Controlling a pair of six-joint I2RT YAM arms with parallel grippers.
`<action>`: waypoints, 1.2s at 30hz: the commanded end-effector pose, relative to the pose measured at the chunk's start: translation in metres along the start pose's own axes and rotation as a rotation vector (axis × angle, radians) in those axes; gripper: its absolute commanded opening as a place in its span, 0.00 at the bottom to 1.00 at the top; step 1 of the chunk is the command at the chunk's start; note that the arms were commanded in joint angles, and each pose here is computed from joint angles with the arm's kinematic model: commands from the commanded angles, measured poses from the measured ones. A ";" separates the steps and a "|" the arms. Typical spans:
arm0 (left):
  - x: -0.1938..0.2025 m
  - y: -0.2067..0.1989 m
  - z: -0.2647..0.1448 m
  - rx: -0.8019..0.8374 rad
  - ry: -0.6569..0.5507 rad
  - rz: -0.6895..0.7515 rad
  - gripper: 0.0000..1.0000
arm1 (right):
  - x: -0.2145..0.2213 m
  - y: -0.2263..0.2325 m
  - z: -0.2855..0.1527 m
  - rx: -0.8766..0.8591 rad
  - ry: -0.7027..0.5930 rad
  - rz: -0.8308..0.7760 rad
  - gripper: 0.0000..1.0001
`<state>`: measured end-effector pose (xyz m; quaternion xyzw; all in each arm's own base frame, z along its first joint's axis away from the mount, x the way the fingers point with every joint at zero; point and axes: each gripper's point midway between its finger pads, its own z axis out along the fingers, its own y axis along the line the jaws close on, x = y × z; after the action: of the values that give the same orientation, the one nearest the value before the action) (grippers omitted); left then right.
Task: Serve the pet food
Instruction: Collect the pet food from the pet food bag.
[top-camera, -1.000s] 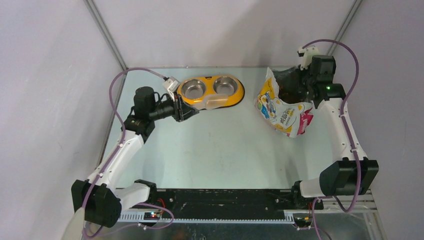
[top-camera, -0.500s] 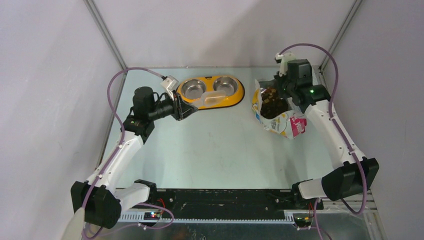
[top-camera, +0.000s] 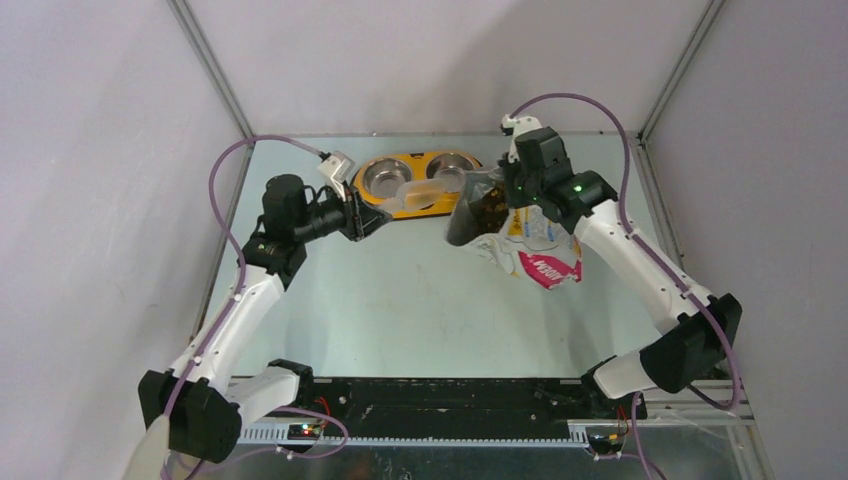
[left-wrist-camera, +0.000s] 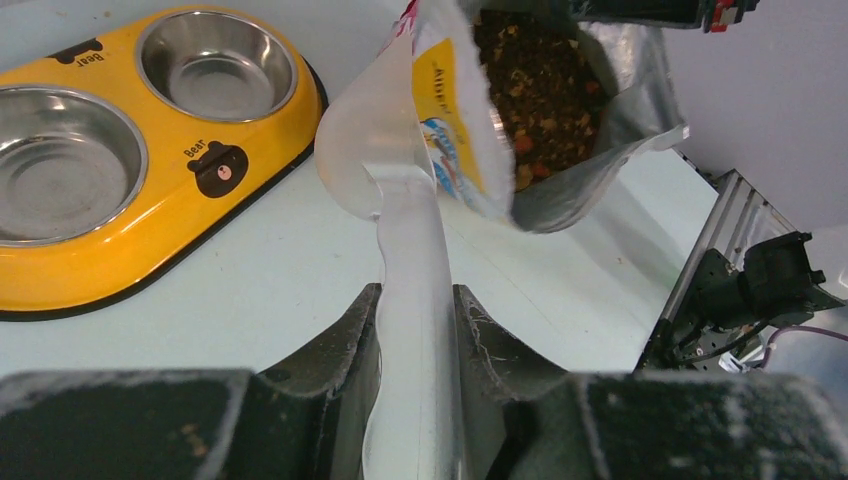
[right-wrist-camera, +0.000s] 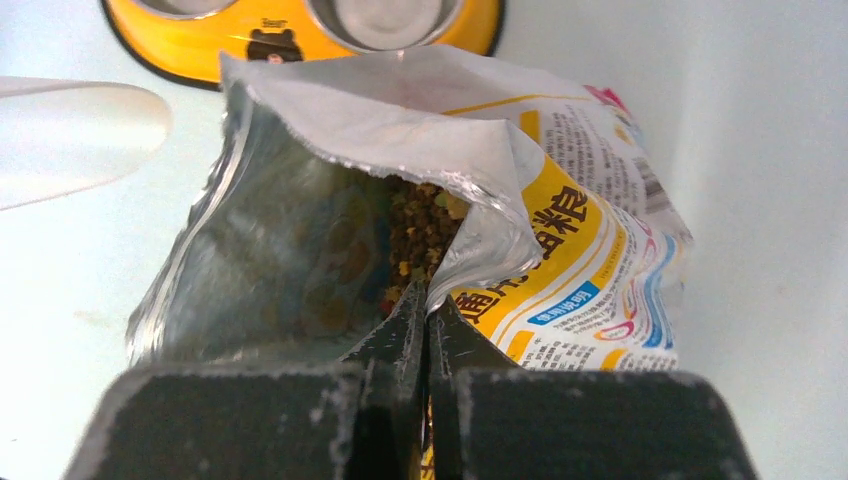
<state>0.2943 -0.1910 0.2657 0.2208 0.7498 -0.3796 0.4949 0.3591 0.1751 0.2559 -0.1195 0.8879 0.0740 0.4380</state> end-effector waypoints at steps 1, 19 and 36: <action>-0.040 -0.014 -0.013 0.000 -0.089 0.113 0.00 | -0.075 0.046 -0.007 -0.128 -0.236 0.095 0.00; -0.028 -0.023 0.005 0.109 0.050 -0.051 0.00 | -0.051 0.052 0.013 -0.161 -0.202 0.021 0.00; 0.032 -0.007 0.045 0.022 0.231 -0.185 0.00 | -0.025 0.068 0.018 -0.225 -0.160 -0.052 0.00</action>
<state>0.2955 -0.2271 0.2418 0.2122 0.7970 -0.4226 0.3756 0.3654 0.2359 0.2375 -0.1715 0.8668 0.1434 0.4457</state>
